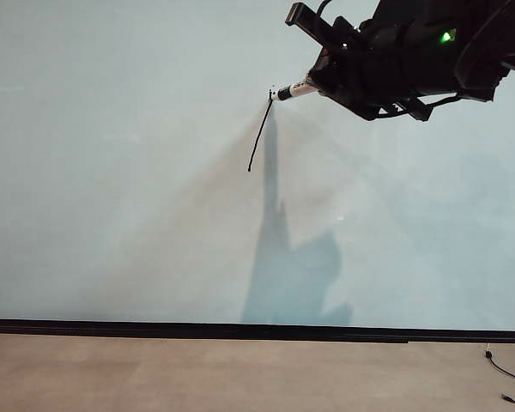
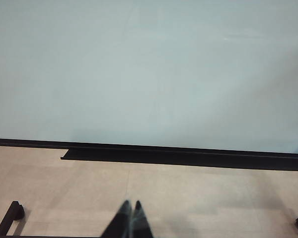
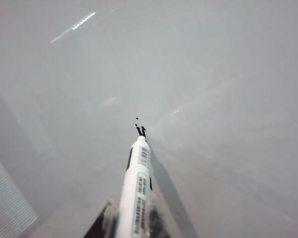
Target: Pick up the pen on the shelf to the right of the whiteboard and write the letter A.
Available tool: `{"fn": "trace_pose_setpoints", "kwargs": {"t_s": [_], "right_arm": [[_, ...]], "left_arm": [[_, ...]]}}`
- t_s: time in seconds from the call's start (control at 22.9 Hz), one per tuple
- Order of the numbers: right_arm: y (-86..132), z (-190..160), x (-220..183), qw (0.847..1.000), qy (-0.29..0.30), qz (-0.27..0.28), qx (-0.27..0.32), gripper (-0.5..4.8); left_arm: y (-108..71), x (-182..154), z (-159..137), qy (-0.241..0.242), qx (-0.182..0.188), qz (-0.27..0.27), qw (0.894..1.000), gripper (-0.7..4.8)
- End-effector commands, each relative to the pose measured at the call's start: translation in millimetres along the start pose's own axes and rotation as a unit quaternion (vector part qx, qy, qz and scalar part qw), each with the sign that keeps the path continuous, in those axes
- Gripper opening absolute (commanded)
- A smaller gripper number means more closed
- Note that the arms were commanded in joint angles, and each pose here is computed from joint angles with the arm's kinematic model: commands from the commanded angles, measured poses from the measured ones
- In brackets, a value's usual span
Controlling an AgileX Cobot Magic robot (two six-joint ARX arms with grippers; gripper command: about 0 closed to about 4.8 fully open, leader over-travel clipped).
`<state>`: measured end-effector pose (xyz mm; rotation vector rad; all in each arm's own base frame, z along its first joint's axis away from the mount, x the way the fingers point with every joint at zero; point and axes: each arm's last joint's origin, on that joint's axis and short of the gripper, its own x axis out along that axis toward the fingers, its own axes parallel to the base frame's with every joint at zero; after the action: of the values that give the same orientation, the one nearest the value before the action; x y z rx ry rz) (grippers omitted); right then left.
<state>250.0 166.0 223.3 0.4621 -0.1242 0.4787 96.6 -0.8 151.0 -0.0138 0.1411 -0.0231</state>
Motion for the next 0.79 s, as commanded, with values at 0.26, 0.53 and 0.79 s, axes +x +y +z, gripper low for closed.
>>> {"fn": "trace_pose_setpoints", "kwargs": {"t_s": [0.26,0.53,0.79], "right_arm": [[-2.6,1.3,0.3,0.999,-0.01,-0.033,0.001,-0.06],[-4.2,-0.8,-1.2,0.999,-0.006,-0.043,-0.001,-0.06],[-8.8,-6.9,-10.4,0.998,-0.004,-0.056,-0.002,-0.06]], "left_arm": [[-0.1,-0.2,1.5,-0.005,0.002,0.0,1.0,-0.04],[-0.1,-0.2,1.5,-0.005,0.002,0.0,1.0,-0.04],[-0.1,-0.2,1.5,-0.005,0.002,0.0,1.0,-0.04]]}}
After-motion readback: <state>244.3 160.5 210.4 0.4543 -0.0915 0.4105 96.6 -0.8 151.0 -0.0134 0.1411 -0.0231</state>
